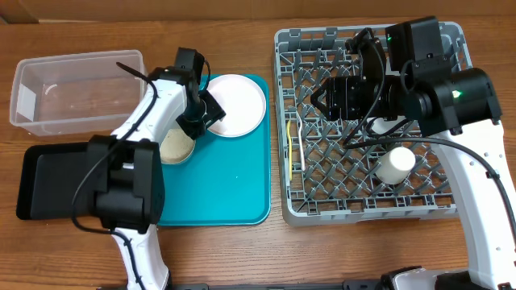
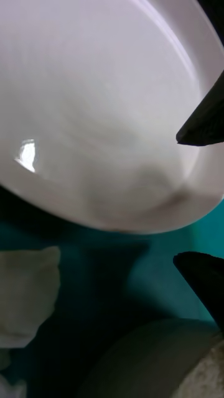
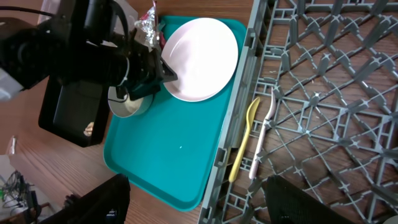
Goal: Sort waste into correct bins and load items into the dishwasher rack
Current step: 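Grasp the white plate edge on the teal tray with the left gripper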
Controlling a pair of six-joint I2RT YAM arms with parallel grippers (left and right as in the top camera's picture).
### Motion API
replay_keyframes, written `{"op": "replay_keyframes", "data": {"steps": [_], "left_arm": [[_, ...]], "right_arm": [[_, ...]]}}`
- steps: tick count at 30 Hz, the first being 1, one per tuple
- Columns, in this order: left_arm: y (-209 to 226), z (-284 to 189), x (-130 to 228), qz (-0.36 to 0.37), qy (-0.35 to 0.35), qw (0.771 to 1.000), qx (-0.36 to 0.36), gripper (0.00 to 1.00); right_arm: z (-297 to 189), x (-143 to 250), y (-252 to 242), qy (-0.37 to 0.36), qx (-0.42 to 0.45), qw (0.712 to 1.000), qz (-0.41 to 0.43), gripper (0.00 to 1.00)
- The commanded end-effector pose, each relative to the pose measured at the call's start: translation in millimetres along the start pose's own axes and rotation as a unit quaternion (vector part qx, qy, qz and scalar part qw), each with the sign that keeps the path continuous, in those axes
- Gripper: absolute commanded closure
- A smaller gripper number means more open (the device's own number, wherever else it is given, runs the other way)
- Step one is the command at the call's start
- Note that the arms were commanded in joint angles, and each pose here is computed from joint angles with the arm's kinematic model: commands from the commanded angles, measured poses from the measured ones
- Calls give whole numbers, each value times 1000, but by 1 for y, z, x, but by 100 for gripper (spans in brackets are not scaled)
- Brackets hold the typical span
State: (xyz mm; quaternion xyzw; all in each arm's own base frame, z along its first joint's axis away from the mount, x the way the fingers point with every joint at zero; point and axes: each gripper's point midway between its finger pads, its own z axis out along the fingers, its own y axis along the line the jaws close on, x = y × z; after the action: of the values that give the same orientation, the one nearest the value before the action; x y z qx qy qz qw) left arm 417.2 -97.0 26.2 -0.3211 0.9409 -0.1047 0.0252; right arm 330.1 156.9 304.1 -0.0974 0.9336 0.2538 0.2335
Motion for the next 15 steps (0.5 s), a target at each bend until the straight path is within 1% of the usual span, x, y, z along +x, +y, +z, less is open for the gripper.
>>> {"op": "replay_keyframes", "data": {"steps": [1, 2, 3, 4, 6, 7, 8, 12, 15], "left_arm": [[7, 19, -2, -22, -3, 999, -24, 53], [8, 23, -3, -22, -3, 999, -25, 58], [7, 24, -3, -21, -3, 999, -24, 60], [7, 26, -3, -21, -3, 999, -24, 65], [6, 27, -3, -21, -3, 1000, -23, 81], [5, 27, -3, -20, -4, 1000, -21, 92], [4, 27, -2, -19, -2, 1000, -19, 96], [5, 25, 3, -19, 9, 999, -24, 96], [9, 15, 6, -19, 13, 999, -37, 96]], "right_arm": [[2, -1, 1, 0, 1, 1000, -2, 27], [2, -1, 1, 0, 1, 1000, -2, 27], [2, -1, 1, 0, 1, 1000, -2, 27], [2, -1, 1, 0, 1, 1000, -2, 27], [2, 0, 1, 1, 1, 1000, -2, 27], [2, 0, 1, 1, 1, 1000, -2, 27], [2, -1, 1, 0, 1, 1000, -2, 27], [2, 0, 1, 1, 1, 1000, -2, 27], [2, 0, 1, 1, 1, 1000, -2, 27]]}}
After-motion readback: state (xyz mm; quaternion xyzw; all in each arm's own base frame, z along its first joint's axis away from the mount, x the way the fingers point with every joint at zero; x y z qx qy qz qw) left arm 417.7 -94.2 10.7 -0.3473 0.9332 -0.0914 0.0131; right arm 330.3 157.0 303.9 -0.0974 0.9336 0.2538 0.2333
